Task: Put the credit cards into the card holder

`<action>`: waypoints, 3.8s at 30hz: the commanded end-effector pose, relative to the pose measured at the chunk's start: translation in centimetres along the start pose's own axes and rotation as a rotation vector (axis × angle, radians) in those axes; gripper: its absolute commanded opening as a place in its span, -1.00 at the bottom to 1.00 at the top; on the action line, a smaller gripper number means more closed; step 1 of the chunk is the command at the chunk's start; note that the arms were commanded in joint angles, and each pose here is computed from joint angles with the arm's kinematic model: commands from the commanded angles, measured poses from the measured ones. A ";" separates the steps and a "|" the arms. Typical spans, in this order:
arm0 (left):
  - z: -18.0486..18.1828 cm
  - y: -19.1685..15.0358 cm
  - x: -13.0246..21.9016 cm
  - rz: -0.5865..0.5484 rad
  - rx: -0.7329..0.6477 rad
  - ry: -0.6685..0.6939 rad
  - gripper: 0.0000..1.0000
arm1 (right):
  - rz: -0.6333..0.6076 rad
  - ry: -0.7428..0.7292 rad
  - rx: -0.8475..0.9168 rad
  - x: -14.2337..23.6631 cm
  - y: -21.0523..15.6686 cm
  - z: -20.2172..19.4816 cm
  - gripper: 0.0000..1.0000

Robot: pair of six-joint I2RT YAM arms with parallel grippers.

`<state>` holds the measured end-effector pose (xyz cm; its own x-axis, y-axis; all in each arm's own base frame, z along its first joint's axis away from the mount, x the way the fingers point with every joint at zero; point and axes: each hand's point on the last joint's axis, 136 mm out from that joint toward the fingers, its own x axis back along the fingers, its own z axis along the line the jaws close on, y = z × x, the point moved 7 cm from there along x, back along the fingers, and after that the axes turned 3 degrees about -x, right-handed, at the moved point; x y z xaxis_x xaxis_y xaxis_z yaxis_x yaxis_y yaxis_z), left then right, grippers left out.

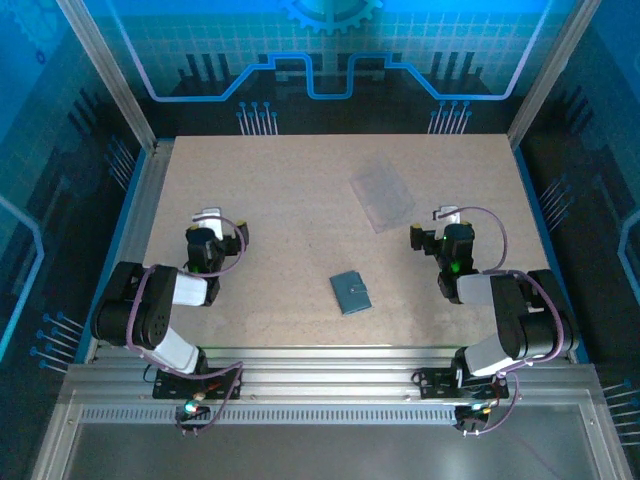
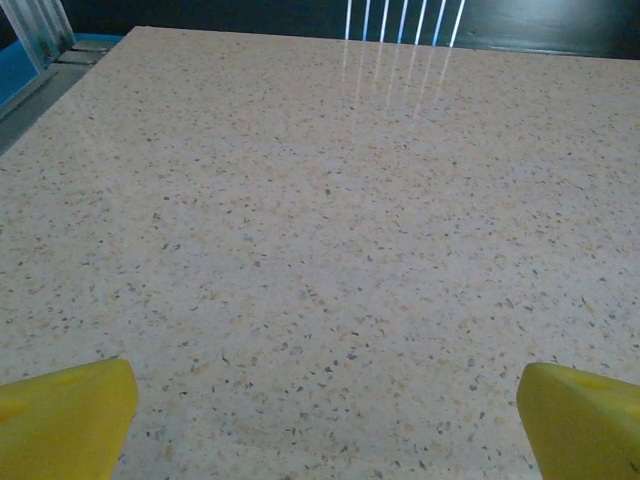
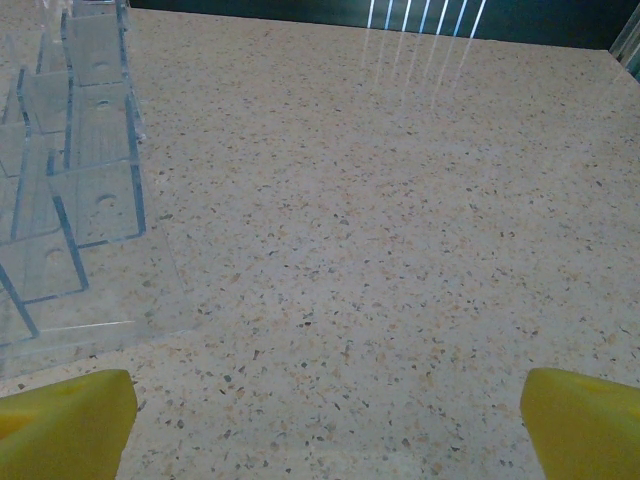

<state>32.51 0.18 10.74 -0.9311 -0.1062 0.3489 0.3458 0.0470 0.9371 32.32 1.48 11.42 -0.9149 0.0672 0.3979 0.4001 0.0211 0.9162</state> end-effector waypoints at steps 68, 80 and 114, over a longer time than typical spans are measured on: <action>-0.4 1.4 -0.2 -0.033 -0.016 -0.046 0.98 | -0.034 0.006 0.016 -0.3 1.0 0.5 1.00; -1.1 1.2 0.0 -0.032 -0.046 -0.123 0.98 | -0.034 0.005 0.016 -0.3 1.0 0.5 1.00; 0.4 1.2 0.0 -0.038 0.025 -0.046 0.98 | -0.034 0.005 0.016 -0.3 1.0 0.5 1.00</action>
<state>32.65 0.97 11.24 -0.9394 -0.0868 0.3316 0.3255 0.0780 0.9423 32.60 1.64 11.74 -0.9188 0.0631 0.3896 0.3919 0.0292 0.9195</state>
